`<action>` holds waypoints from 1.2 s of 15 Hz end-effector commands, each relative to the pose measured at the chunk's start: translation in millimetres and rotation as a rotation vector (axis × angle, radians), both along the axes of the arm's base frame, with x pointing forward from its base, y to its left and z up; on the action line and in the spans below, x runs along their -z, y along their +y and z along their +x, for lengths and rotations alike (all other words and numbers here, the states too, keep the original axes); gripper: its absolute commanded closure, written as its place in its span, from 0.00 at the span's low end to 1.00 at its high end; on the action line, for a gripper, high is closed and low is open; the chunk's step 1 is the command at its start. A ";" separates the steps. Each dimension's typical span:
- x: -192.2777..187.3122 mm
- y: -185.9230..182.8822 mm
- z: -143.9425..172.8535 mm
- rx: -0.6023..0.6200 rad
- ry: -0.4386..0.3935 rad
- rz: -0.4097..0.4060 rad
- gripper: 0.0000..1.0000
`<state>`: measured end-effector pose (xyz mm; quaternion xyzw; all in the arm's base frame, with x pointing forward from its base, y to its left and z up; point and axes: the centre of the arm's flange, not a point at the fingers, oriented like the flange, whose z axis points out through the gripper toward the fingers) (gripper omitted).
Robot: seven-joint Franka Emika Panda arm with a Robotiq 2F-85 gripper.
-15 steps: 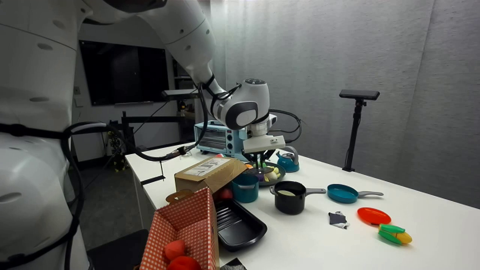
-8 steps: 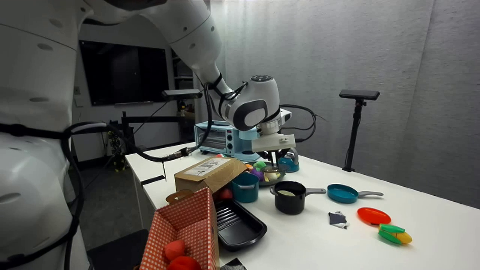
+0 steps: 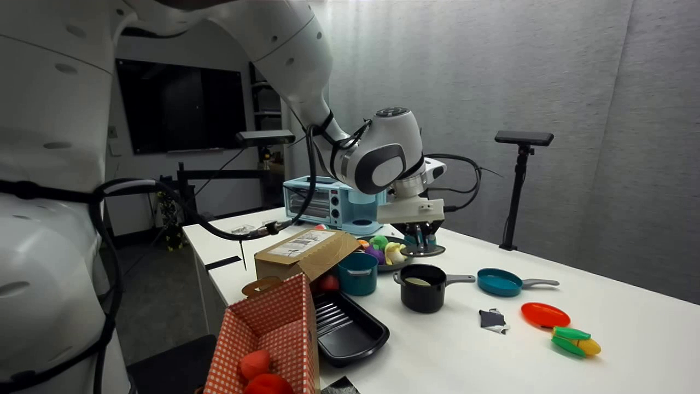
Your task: Remove the lid from the blue pot and place it on the black pot
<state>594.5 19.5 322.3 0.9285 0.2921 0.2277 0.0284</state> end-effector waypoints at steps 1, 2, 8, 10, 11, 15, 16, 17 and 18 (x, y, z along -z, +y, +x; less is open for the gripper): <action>0.7 -9.2 -0.1 0.071 -0.019 -0.013 0.96; 1.7 -11.6 -1.3 0.082 -0.015 -0.016 0.96; 12.8 -14.3 -15.0 0.100 0.032 -0.031 0.96; 17.7 -12.7 -19.6 0.092 0.047 -0.034 0.96; 20.4 -12.0 -21.5 0.089 0.055 -0.036 0.96; 28.2 -10.0 -25.6 0.082 0.076 -0.042 0.96; 29.2 -9.6 -25.6 0.082 0.078 -0.045 0.96; 29.7 -9.2 -25.7 0.081 0.081 -0.048 0.96; 30.2 -8.5 -26.0 0.075 0.082 -0.052 0.61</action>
